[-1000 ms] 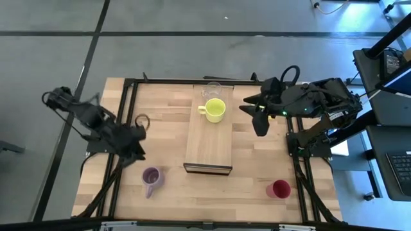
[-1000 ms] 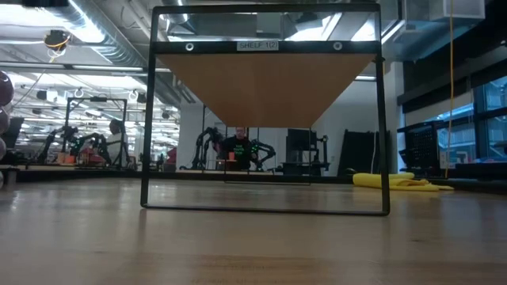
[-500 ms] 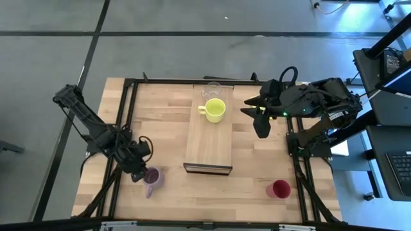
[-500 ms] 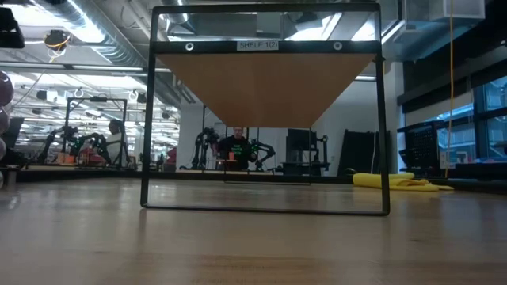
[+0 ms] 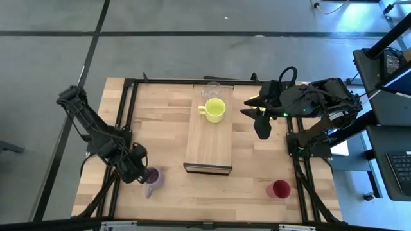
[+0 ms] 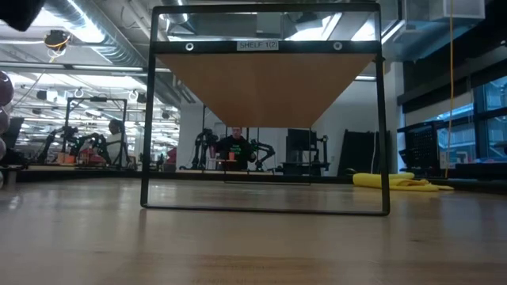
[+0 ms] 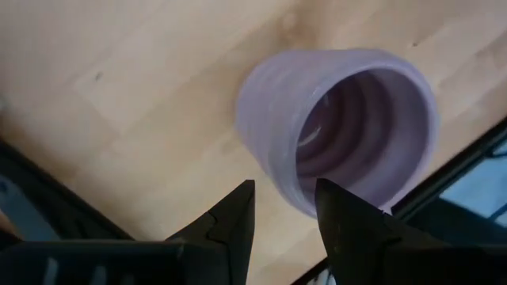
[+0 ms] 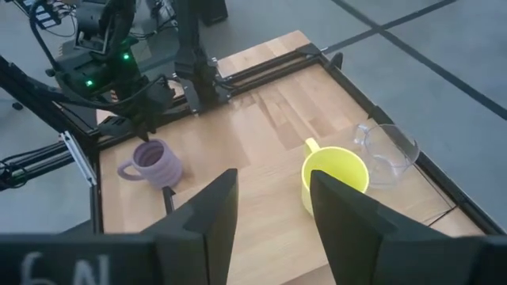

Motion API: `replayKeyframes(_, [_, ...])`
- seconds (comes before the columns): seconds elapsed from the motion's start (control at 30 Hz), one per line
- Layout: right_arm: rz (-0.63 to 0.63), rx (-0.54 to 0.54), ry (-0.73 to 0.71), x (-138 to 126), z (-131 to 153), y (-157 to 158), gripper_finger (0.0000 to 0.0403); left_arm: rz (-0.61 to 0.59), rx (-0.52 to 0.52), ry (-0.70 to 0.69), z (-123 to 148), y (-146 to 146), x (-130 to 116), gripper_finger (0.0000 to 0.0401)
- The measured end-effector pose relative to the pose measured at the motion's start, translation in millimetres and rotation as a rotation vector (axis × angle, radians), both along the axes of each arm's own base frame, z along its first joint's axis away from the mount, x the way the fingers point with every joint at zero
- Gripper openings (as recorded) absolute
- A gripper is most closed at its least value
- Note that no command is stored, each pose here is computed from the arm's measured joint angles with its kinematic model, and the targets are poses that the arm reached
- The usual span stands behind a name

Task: Stack small to large cups/mugs on shelf
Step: Put the violet mug on the shelf

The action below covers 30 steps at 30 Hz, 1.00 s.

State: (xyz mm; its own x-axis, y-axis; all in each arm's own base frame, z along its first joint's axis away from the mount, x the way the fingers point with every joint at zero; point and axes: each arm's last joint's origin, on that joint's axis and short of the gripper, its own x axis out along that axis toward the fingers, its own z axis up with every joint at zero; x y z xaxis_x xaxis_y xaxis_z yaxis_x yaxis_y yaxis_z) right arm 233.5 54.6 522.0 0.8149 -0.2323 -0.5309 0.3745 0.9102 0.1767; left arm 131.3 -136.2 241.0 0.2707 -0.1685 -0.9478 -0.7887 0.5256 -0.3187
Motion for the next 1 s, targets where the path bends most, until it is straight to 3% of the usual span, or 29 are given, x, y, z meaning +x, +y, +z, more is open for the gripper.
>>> replayKeyframes(0.47, [0.021,-0.034,0.012,-0.1,-0.2,-0.1,0.0161,0.263,-0.015,0.072,-20.0,-18.8,9.7,0.0127])
replayKeyframes(0.8, [0.021,-0.045,0.051,-2.3,-3.2,-0.9,0.0161,0.193,0.050,0.080,-25.8,-19.6,10.9,0.0120])
replayKeyframes(1.0, [0.019,-0.044,0.050,-2.3,-3.2,-0.9,0.0161,0.038,0.151,0.019,-25.8,-16.6,11.8,0.0057])
